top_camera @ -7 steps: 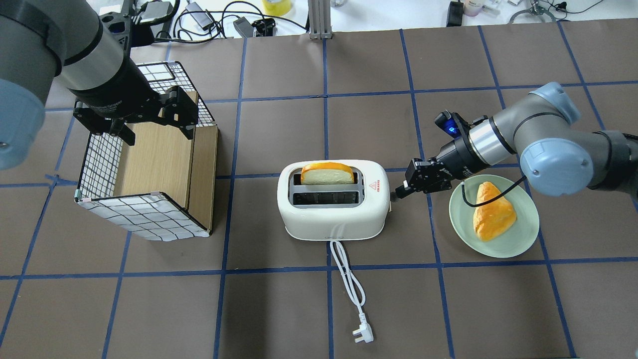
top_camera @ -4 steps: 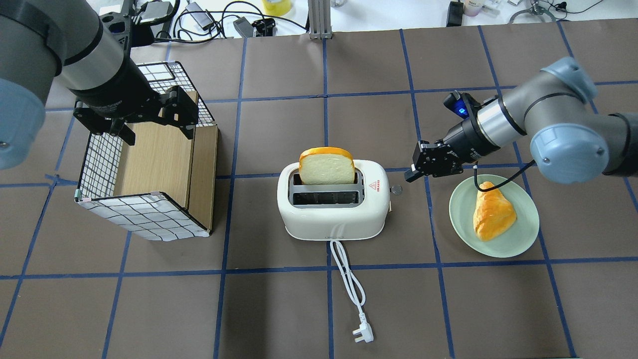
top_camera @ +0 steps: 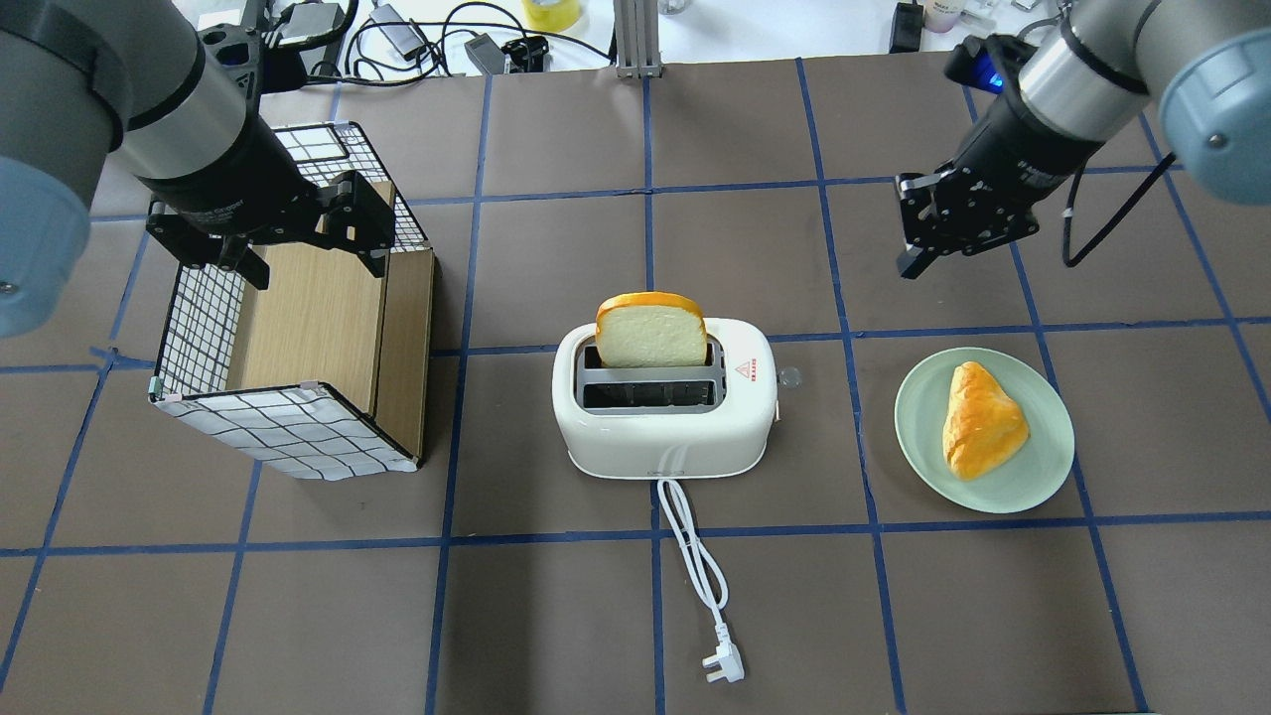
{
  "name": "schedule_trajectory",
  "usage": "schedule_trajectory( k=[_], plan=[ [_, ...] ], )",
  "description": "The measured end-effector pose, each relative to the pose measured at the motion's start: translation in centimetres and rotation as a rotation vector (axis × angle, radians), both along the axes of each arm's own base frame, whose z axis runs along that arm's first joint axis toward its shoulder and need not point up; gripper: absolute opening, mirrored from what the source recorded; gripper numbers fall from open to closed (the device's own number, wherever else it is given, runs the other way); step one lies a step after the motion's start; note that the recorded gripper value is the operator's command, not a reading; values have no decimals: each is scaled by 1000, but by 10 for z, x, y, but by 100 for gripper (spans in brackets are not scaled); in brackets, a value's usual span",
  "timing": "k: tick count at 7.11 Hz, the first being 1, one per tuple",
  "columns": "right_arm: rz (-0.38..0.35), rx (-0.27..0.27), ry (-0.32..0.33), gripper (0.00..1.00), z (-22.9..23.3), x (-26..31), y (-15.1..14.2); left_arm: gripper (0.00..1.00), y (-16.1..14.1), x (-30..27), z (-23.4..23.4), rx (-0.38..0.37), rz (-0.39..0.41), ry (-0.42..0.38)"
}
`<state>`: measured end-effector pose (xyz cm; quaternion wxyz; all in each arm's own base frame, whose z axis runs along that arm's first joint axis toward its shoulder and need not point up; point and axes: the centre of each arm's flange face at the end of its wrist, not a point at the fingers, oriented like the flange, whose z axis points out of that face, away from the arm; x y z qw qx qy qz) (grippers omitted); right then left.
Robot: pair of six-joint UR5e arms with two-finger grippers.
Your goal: Press toaster with right arm
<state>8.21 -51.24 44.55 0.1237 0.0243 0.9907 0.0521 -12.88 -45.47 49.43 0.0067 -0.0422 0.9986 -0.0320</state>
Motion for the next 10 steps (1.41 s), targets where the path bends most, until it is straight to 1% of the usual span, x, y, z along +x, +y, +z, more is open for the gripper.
schedule_trajectory(
  k=[1, 2, 3, 4, 5, 6, 7, 8, 10],
  plan=[
    [-13, -8, 91, 95, 32, 5, -1, 100, 0, 0, 0, 0, 0, 0],
    [-36, -28, 167, 98, 52, 17, 0, 100, 0, 0, 0, 0, 0, 1],
    [-54, -65, 239, 100, 64, 34, 0, 100, 0, 0, 0, 0, 0, 1],
    [-53, -104, 306, 100, 67, 49, -1, 100, 0, 0, 0, 0, 0, 1],
    [-42, -137, 348, 100, 67, 58, -1, 100, 0, 0, 0, 0, 0, 1],
    [-40, -167, 347, 100, 68, 63, -4, 100, 0, 0, 0, 0, 0, 1],
    [-39, -191, 321, 100, 69, 68, -6, 100, 0, 0, 0, 0, 0, 1],
    [-37, -205, 307, 100, 70, 69, -8, 100, 0, 0, 0, 0, 0, 1],
    [-36, -214, 300, 100, 69, 70, -8, 100, 0, 0, 0, 0, 0, 1]
  ],
)
